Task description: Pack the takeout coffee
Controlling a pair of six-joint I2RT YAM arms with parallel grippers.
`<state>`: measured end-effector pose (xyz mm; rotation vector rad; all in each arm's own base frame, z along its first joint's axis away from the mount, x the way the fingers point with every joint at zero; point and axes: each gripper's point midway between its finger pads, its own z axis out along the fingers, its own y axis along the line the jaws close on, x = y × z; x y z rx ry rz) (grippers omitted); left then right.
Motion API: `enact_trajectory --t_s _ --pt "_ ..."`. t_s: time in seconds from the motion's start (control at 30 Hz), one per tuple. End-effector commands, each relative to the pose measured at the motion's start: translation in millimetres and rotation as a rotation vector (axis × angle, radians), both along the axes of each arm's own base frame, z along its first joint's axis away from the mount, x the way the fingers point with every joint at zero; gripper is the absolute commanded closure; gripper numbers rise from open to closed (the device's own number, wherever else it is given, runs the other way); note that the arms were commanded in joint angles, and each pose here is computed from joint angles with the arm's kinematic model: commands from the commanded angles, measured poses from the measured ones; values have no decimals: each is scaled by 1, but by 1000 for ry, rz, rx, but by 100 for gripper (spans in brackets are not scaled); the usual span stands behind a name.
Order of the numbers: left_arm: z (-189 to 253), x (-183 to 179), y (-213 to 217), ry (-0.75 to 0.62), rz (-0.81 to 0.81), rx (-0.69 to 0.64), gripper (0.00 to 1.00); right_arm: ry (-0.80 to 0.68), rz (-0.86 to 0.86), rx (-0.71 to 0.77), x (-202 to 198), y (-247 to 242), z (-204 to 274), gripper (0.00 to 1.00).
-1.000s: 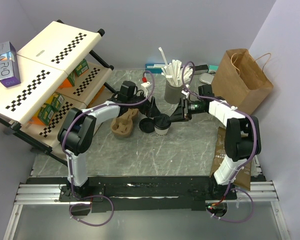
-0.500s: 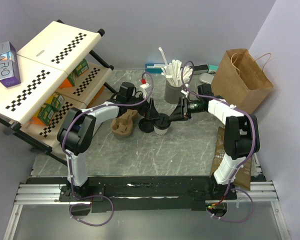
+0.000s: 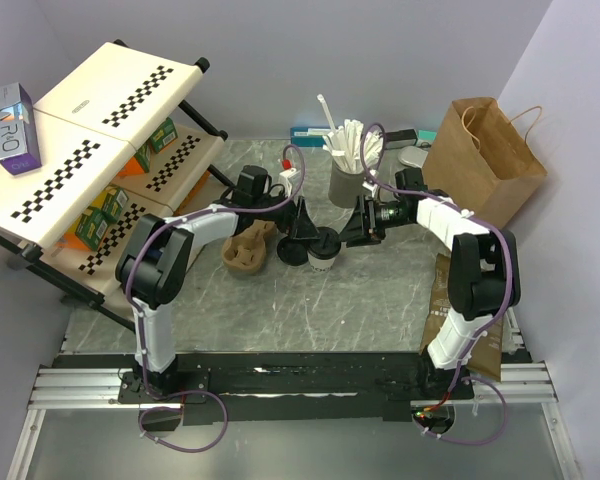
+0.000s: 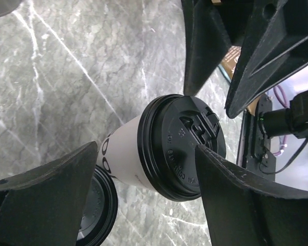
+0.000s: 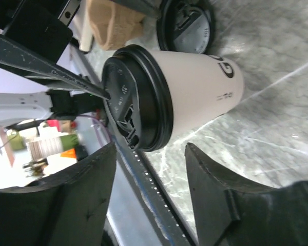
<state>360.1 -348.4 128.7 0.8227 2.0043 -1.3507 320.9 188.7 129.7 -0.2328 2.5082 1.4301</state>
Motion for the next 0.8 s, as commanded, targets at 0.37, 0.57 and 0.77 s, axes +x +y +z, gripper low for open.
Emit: enact_trajectory --t_s 0.37,0.57,0.77 --pt "7 -6 -8 36 -60 -80 27 -93 79 34 14 22 11 35" --pt "4 -13 -8 73 -77 -98 36 -63 77 33 19 25 6 39" --pt "17 -23 -14 106 -73 -147 40 -44 75 19 13 24 8 40"
